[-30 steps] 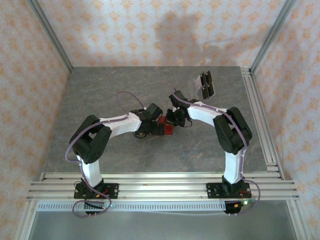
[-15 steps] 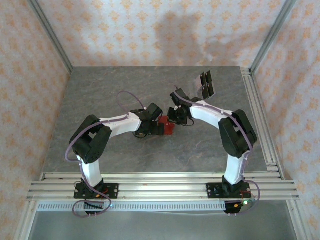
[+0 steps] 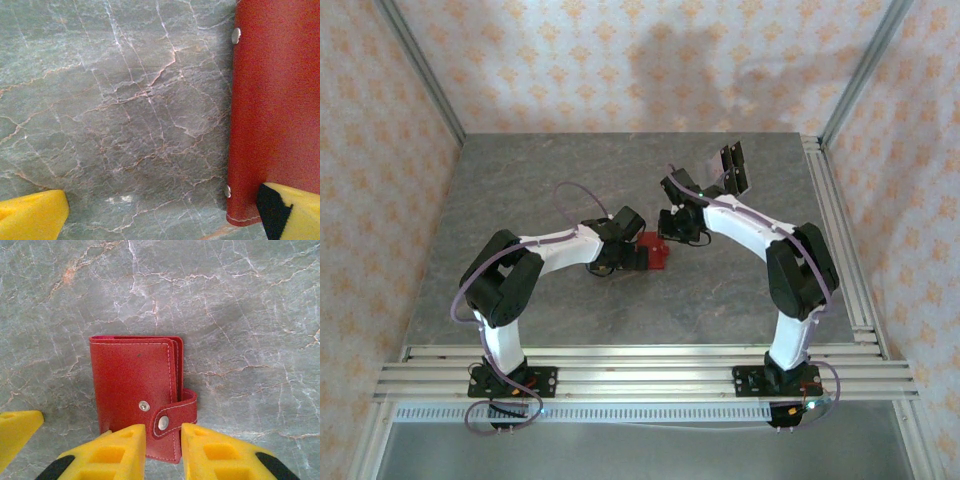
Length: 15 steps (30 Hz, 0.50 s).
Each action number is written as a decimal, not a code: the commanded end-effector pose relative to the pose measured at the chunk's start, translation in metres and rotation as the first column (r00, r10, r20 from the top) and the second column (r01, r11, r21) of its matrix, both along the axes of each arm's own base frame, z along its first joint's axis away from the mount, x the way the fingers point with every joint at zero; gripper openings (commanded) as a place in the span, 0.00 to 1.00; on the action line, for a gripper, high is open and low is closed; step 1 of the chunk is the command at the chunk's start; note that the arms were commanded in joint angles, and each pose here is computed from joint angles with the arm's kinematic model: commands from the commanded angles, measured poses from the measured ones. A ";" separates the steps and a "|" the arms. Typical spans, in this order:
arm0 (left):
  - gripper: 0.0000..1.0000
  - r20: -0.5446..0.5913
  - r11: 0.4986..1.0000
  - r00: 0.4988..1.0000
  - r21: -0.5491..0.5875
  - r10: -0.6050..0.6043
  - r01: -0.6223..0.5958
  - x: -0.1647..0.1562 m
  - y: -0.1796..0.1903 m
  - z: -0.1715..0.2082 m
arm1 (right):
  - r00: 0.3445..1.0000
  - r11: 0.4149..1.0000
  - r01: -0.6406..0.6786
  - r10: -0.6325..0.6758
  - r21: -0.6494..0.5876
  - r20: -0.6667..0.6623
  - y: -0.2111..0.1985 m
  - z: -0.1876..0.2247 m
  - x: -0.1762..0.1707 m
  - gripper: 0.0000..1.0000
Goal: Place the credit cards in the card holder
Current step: Close the button on the card holder.
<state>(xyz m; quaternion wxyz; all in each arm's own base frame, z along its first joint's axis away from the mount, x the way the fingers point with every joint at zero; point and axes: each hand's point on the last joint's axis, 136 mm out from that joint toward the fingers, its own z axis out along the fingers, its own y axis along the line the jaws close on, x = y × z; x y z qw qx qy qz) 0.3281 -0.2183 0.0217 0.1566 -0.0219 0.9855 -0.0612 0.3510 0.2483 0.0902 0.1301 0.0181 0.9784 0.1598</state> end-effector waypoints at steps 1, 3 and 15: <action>1.00 -0.067 0.993 0.997 0.117 0.042 -0.034 -0.012 0.026 -0.023 | 0.999 0.999 -0.036 0.036 -0.041 -0.011 0.004 -0.002 -0.002 0.25; 1.00 -0.067 0.993 0.997 0.116 0.042 -0.034 -0.012 0.026 -0.023 | 0.999 0.998 -0.044 0.043 -0.044 -0.014 0.007 -0.004 -0.002 0.25; 1.00 -0.067 0.993 0.997 0.117 0.043 -0.035 -0.013 0.026 -0.023 | 0.996 0.990 -0.075 0.071 -0.117 -0.045 0.007 -0.018 -0.005 0.24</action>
